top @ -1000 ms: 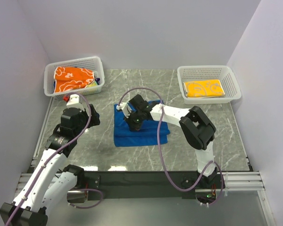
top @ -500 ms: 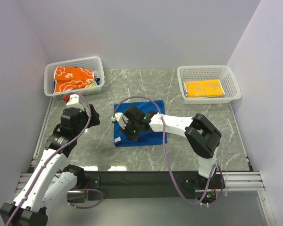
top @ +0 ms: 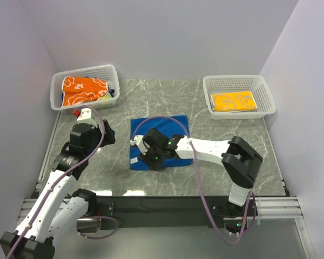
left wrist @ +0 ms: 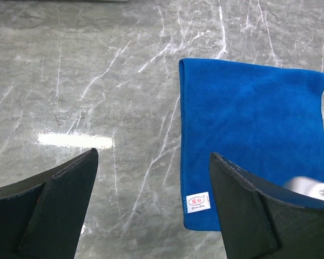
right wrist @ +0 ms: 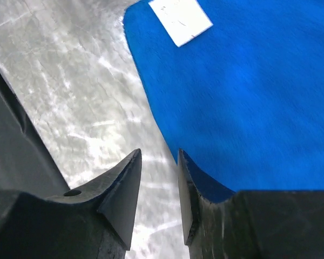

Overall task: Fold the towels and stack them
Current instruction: Fold the towel

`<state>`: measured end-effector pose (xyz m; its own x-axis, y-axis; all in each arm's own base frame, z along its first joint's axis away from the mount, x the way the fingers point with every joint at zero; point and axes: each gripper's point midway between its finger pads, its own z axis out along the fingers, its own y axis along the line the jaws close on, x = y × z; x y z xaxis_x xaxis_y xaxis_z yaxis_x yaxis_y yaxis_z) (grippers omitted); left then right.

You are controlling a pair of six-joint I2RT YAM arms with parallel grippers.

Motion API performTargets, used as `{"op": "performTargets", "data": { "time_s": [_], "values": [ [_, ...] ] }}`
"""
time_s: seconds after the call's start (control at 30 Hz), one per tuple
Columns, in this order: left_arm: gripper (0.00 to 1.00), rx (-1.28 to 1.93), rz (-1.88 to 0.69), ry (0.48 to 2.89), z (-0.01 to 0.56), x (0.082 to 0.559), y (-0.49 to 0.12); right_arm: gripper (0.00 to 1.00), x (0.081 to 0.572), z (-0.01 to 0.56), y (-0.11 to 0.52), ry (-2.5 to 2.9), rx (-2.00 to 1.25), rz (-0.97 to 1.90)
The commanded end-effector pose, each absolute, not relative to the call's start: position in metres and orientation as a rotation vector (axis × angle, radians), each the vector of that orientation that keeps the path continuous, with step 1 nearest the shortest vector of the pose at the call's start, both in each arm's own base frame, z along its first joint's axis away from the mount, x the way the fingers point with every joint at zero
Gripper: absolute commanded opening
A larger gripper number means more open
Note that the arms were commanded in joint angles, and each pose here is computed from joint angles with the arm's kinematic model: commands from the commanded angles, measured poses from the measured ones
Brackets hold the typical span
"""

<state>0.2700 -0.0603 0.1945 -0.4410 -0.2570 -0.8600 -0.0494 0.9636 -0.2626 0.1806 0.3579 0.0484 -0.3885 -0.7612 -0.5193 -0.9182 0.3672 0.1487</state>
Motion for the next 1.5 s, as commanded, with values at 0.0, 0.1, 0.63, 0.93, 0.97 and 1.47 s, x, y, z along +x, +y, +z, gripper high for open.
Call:
{"op": "performTargets", "data": {
  "time_s": [0.0,0.1,0.63,0.93,0.97,1.47],
  "values": [
    [0.89,-0.203,-0.283,1.994,0.200,0.274,-0.066,0.41,0.194,0.092,0.349,2.224,-1.284,0.552],
    [0.88,-0.201,-0.385,2.007,0.200,0.271,-0.081,0.41,0.215,0.098,0.324,2.287,-1.057,0.451],
    [0.77,-0.308,-0.629,2.315,0.112,0.264,-0.164,0.40,0.246,0.057,0.174,2.481,0.057,0.386],
    [0.69,-0.387,-0.529,2.427,0.064,0.240,-0.160,0.39,0.243,0.048,0.175,2.451,0.211,0.503],
    [0.69,-0.399,-0.532,2.429,0.063,0.238,-0.160,0.39,0.243,0.047,0.175,2.450,0.223,0.508],
    [0.58,-0.428,-0.495,2.530,0.025,0.212,-0.160,0.38,0.235,0.028,0.155,2.482,0.333,0.426]
  ]
}}
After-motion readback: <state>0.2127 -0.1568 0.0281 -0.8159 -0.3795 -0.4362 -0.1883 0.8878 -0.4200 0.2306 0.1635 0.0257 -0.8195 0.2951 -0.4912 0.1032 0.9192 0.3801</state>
